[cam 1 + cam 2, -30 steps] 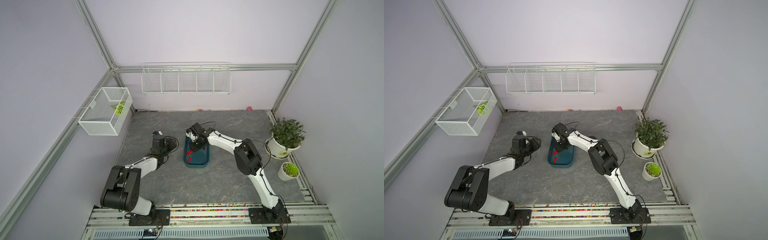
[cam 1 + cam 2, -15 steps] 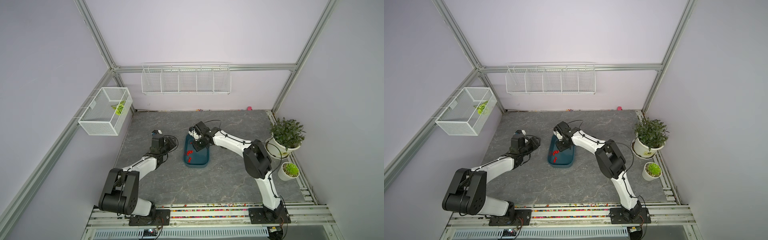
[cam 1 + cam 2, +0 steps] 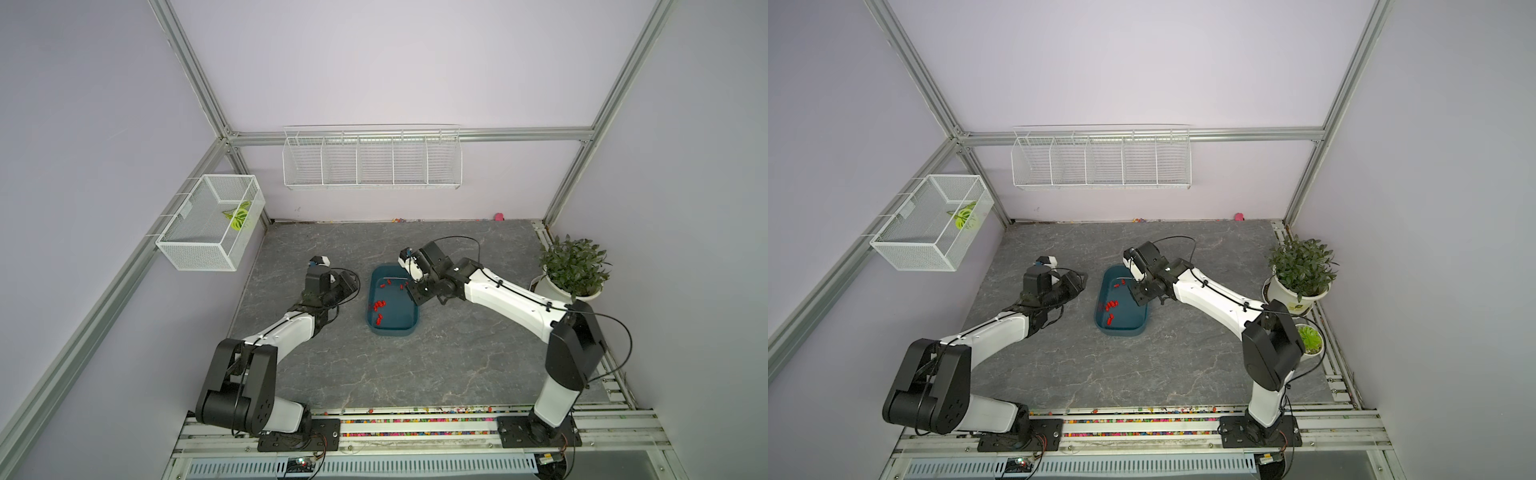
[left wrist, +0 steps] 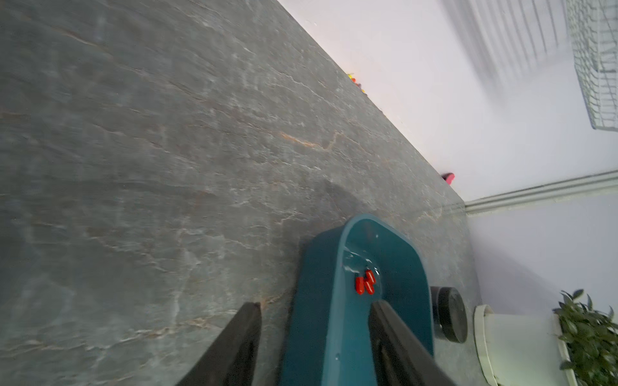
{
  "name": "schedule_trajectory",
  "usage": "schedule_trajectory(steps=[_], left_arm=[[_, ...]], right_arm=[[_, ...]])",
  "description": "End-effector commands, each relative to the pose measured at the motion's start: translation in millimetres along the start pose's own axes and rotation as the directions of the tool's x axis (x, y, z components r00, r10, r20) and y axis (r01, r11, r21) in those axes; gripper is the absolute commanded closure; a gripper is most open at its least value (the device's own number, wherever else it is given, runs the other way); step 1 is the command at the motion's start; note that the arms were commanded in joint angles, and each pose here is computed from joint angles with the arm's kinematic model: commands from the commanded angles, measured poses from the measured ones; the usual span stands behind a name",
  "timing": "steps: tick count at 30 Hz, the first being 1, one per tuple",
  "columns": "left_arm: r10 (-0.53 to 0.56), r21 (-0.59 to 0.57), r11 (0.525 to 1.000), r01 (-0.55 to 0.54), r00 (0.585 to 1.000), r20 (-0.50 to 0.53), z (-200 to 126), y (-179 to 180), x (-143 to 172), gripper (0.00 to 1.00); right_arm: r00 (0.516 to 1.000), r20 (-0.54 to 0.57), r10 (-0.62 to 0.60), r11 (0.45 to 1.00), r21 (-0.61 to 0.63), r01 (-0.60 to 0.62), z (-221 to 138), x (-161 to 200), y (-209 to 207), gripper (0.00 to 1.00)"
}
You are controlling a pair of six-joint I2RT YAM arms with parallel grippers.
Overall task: Take the screw protection sleeves out of the storage box
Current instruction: Pick up the screw protection sleeve from the storage box, then place the screw protection sleeve at the center of the board.
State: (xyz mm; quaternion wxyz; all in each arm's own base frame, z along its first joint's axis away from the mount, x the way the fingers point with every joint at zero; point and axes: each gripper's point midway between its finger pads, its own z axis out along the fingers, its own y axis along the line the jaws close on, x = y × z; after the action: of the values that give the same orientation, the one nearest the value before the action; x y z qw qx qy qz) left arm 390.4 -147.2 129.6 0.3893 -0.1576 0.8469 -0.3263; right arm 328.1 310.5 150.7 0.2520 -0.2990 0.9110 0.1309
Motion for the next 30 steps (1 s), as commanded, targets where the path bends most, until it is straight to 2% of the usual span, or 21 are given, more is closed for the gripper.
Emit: schedule_trajectory(steps=[1, 6, 9, 12, 19, 25, 30], left_arm=[[0.061, 0.04, 0.997, -0.06, 0.997, -0.041, 0.1, -25.0, 8.3, 0.41], [0.076, 0.055, 0.996, -0.075, 0.997, -0.014, -9.4, -28.2, 10.5, 0.41], [0.064, 0.053, 0.997, -0.063, 0.998, -0.024, 0.2, -20.2, 17.7, 0.41], [0.096, 0.101, 0.991, -0.09, 0.994, -0.058, 10.1, -32.3, 24.0, 0.4], [0.099, 0.088, 0.992, -0.095, 0.994, -0.043, 9.2, -32.3, 22.2, 0.39], [0.104, 0.084, 0.991, -0.1, 0.993, -0.046, 8.0, -32.4, 22.0, 0.39], [0.105, 0.08, 0.992, -0.1, 0.993, -0.056, 10.9, -32.1, 22.9, 0.39]], right_arm=[[0.997, 0.049, 0.058, 0.998, 0.035, -0.06, -15.2, 6.8, -5.9, 0.86], [0.984, 0.1, 0.148, 0.983, 0.093, -0.157, -26.7, 18.6, -20.0, 0.86], [0.979, 0.1, 0.177, 0.962, 0.195, -0.194, -24.8, 28.0, -40.2, 0.86], [0.973, 0.077, 0.215, 0.948, 0.223, -0.227, -15.9, 38.1, -50.9, 0.86], [0.952, 0.081, 0.294, 0.922, 0.24, -0.305, 9.9, 56.5, -60.7, 0.86], [0.94, 0.107, 0.324, 0.907, 0.247, -0.34, 18.9, 52.9, -64.2, 0.85], [0.908, 0.05, 0.415, 0.877, 0.245, -0.414, 37.2, 63.5, -75.6, 0.85]])
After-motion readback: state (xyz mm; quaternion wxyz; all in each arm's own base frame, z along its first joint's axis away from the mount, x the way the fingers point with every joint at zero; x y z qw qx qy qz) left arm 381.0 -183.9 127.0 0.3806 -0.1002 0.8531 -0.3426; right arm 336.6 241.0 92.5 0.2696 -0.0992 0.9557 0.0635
